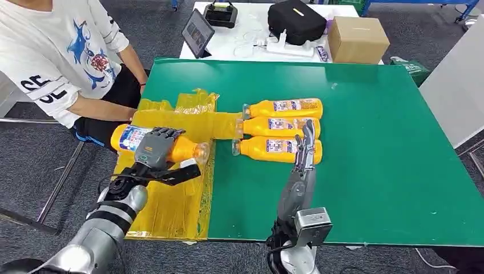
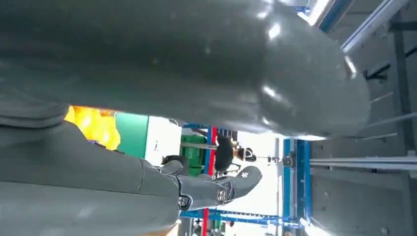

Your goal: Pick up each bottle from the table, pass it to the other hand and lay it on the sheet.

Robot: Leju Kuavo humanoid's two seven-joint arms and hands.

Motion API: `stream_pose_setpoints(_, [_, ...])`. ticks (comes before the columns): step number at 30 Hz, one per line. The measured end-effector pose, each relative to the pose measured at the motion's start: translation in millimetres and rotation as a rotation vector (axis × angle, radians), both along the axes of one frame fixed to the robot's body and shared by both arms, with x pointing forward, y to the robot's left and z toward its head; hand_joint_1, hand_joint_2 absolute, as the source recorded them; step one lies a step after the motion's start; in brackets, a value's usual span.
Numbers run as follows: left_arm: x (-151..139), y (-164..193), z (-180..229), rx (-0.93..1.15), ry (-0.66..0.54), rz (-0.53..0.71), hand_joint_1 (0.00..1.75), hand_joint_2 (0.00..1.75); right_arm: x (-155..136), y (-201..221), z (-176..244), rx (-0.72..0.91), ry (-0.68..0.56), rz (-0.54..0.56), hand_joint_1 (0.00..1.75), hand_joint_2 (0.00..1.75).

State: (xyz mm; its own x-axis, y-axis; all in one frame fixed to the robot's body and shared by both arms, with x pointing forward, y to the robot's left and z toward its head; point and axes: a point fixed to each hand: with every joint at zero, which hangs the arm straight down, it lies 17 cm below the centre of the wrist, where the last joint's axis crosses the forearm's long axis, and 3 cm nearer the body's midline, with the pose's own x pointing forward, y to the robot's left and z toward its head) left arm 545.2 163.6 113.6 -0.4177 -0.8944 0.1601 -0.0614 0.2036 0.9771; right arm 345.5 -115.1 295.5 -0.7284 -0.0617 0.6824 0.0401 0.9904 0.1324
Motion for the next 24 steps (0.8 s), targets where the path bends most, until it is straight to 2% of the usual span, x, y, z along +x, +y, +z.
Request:
stream_pose_setpoints(7, [-8.0, 20.9, -53.0, 0.039, 0.18, -0.025, 1.75, 1.75, 1.0, 3.0, -1.6, -0.004, 0.002, 0.029, 0.0, 0.0])
stream_pose_setpoints(12, [-11.1, 28.2, -63.9, 0.041, 0.211, -0.025, 1.75, 1.75, 2.2, 4.2, -4.6, -0.002, 0.011, 0.037, 0.0, 0.0])
stream_pose_setpoints(13, [-11.2, 29.1, -65.3, 0.041, 0.217, -0.024, 1.52, 1.75, 2.3, 4.3, -4.9, -0.003, 0.011, 0.038, 0.0, 0.0])
stream_pose_setpoints(14, [-11.7, 29.5, -66.8, 0.039, 0.223, -0.023, 0.12, 1.75, 2.5, 5.1, -5.9, -0.007, 0.013, 0.04, 0.0, 0.0])
stream_pose_setpoints(15, [-12.3, 30.1, -68.8, 0.034, 0.234, -0.02, 0.0, 0.0, 2.7, 6.0, -7.0, -0.012, 0.014, 0.041, 0.0, 0.0])
stream_pose_setpoints(22, [-18.3, 28.4, -80.3, -0.061, 0.333, -0.03, 0.0, 0.0, 6.6, 12.8, -18.2, -0.03, 0.039, 0.067, 0.0, 0.0])
stream_pose_setpoints(23, [-20.5, 25.6, -81.5, -0.084, 0.353, -0.046, 0.0, 0.0, 7.4, 14.3, -20.7, -0.031, 0.046, 0.075, 0.0, 1.75])
stream_pose_setpoints(24, [-22.0, 24.7, -82.5, -0.099, 0.364, -0.052, 0.0, 0.0, 8.2, 15.2, -22.3, -0.031, 0.051, 0.079, 0.0, 1.75])
